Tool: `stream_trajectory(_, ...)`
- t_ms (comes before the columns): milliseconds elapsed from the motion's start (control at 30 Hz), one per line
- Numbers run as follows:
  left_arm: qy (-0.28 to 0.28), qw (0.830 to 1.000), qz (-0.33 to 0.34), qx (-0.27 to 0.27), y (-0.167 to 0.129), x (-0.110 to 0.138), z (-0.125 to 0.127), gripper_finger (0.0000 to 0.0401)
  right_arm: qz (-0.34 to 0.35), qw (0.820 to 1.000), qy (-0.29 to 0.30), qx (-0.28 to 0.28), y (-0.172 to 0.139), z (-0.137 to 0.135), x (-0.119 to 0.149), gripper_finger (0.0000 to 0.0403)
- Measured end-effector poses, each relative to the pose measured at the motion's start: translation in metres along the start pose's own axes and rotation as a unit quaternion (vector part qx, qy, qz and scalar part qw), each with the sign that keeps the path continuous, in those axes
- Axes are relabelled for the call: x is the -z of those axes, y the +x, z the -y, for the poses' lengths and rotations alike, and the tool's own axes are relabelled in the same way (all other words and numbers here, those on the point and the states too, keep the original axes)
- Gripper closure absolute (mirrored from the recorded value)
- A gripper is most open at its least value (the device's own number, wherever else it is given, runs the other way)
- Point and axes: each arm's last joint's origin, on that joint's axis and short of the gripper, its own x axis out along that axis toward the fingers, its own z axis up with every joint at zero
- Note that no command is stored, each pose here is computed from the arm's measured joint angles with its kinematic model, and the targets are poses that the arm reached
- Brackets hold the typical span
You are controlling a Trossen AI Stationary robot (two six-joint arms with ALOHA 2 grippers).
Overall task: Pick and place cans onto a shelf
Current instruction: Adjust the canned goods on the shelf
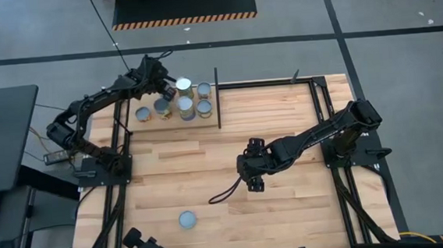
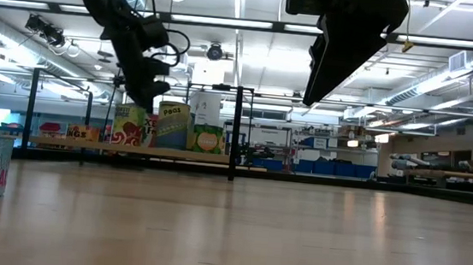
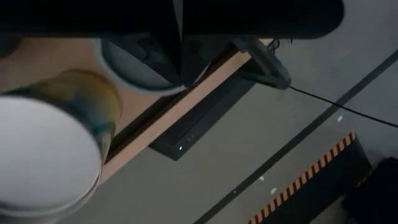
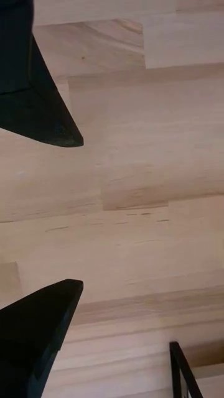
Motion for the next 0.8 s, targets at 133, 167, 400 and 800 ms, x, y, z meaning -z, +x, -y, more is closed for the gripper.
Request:
stream_trajectory(133,-0.007,1.000,0.004,-0.002,0.0002,-0.0006,-0.0013,0.0394,0.000,1.000,0.001,0.000,0.0000,-0.0001,0.0000,0.0029)
stream_trajectory(167,-0.011,1.000,0.000,-0.001,0.0002,0.0001,-0.0012,0.0394,0.000,1.000,0.001,0.000,-0.0001,-0.0002,0.0001,0.0029)
stream_trajectory(400,-0.035,0.999,-0.023,0.017,-0.0001,0.0047,0.0013,0.0394,-0.001,1.000,-0.001,-0.001,-0.0001,-0.0004,0.0003,0.0029)
stream_trajectory(800,-0.048,0.999,-0.008,0.007,0.0010,0.0023,-0.0052,0.0394,-0.001,1.000,0.000,-0.001,-0.0001,-0.0003,0.0002,0.0029)
